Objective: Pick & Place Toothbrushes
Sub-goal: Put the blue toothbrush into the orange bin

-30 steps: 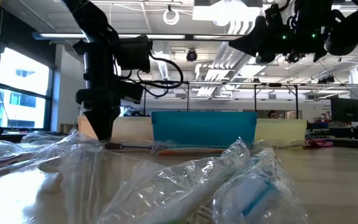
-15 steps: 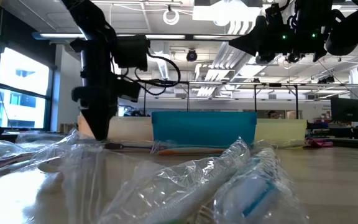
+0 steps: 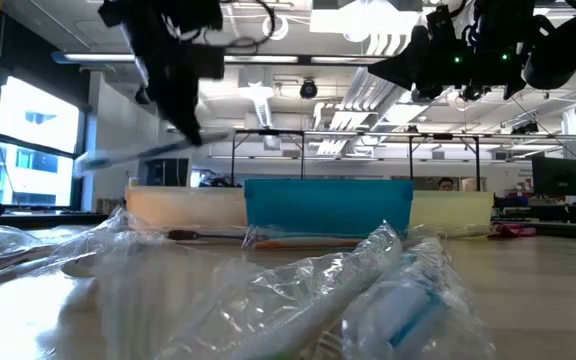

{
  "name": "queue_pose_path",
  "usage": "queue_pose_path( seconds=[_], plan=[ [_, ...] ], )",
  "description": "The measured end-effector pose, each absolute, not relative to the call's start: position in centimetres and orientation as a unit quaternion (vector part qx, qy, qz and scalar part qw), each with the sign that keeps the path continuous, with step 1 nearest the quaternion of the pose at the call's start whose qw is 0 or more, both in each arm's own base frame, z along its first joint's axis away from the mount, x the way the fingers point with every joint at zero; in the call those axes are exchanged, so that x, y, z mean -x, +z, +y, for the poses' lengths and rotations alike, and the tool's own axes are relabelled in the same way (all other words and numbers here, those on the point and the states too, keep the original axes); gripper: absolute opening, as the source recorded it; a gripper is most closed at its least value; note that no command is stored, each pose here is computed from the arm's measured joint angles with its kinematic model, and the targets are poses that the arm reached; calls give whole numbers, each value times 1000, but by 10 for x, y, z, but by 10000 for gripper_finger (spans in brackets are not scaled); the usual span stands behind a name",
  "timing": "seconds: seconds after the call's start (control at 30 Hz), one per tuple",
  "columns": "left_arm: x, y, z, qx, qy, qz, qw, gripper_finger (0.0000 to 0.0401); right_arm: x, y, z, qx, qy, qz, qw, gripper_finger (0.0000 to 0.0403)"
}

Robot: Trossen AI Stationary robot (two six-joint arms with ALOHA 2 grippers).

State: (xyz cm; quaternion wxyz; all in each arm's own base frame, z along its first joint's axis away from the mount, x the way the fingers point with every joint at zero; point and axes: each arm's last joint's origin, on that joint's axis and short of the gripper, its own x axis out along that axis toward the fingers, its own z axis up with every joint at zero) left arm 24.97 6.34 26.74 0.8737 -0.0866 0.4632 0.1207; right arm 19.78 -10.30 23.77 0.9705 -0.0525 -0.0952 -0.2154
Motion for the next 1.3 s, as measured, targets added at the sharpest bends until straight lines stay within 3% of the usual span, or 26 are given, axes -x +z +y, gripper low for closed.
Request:
queue_pose_path(
  seconds=[0.23,0.37,0.53,0.73,0.93,1.3],
  plan=[
    [-239,334,106,114,199,339,912,12,-198,238,-103,59,-216,-96,970,2],
    [-233,343,135,129,239,285,919,12,-198,238,-103,67,-217,-94,969,2],
    [-231,324,168,170,281,282,901,12,-198,238,-103,67,-217,-91,970,2],
    [-242,273,185,210,279,266,898,12,-198,237,-103,67,-217,-85,970,2],
    [-236,236,186,254,343,301,853,12,-198,236,-103,76,-218,-80,970,2],
    [-229,216,185,267,420,293,816,12,-198,235,-103,78,-218,-76,970,2]
  ],
)
